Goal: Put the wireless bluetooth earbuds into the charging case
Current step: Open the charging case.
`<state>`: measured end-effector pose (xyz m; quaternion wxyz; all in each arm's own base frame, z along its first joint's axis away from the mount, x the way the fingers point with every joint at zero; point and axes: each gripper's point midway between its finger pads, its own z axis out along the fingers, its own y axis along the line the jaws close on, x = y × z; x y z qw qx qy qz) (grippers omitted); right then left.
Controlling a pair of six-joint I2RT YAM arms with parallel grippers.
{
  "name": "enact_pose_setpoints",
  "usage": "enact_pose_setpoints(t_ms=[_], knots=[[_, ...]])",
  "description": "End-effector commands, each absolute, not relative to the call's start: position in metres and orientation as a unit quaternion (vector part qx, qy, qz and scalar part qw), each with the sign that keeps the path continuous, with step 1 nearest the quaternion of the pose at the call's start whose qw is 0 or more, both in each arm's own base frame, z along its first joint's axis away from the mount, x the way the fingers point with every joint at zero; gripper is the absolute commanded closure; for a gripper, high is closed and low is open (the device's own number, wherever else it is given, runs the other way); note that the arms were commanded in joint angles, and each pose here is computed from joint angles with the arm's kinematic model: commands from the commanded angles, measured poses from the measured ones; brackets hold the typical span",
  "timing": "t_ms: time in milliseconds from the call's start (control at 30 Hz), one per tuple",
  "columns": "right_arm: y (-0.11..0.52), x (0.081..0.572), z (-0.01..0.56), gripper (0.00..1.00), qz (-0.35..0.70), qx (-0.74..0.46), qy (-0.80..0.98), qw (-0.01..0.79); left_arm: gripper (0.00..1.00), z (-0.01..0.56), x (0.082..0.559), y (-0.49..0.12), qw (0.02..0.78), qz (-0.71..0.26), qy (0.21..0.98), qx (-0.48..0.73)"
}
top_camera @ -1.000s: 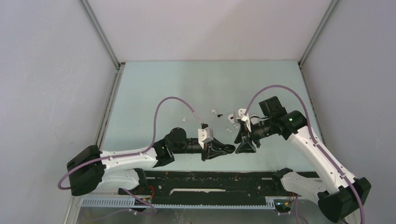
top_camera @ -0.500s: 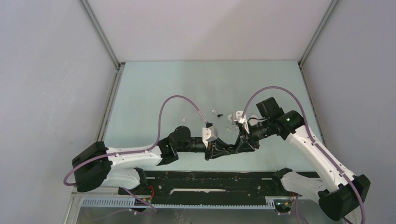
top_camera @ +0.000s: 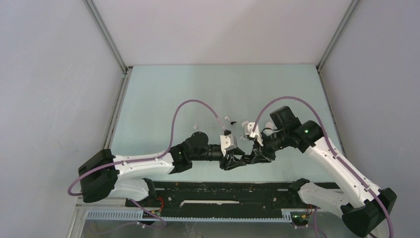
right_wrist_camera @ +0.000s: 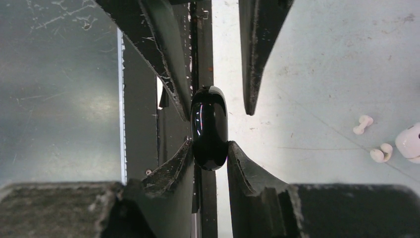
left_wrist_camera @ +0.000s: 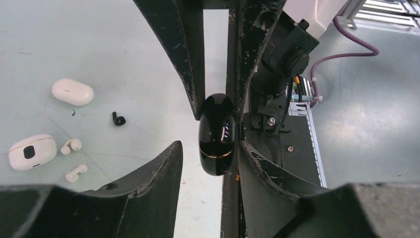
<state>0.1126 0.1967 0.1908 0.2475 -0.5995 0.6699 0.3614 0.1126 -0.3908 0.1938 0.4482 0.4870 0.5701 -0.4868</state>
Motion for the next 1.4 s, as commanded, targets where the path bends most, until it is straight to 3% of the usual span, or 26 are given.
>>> enact_pose_setpoints(t_ms=[0,233,700,933,1100,1367], knots=[[0.196,0.117,0.192,0.93,0.339,-0.609,0.669,0.257,0.48,0.193,0.115,-0.393,0.469,-0.46,0.556,0.51],[0.199,0.119,0.197,0.94,0.329,-0.618,0.668,0.252,0.53,0.193,0.115,-0.401,0.481,-0.47,0.553,0.491],[0.197,0.119,0.2,0.94,0.323,-0.619,0.669,0.255,0.51,0.183,0.114,-0.401,0.483,-0.474,0.553,0.485],[0.197,0.119,0.199,0.94,0.323,-0.618,0.671,0.253,0.57,0.183,0.115,-0.402,0.485,-0.477,0.553,0.481],[0.197,0.12,0.199,0.94,0.322,-0.618,0.671,0.254,0.52,0.179,0.116,-0.402,0.483,-0.475,0.558,0.479],[0.196,0.12,0.201,0.94,0.319,-0.617,0.672,0.257,0.53,0.173,0.116,-0.402,0.477,-0.473,0.567,0.477]])
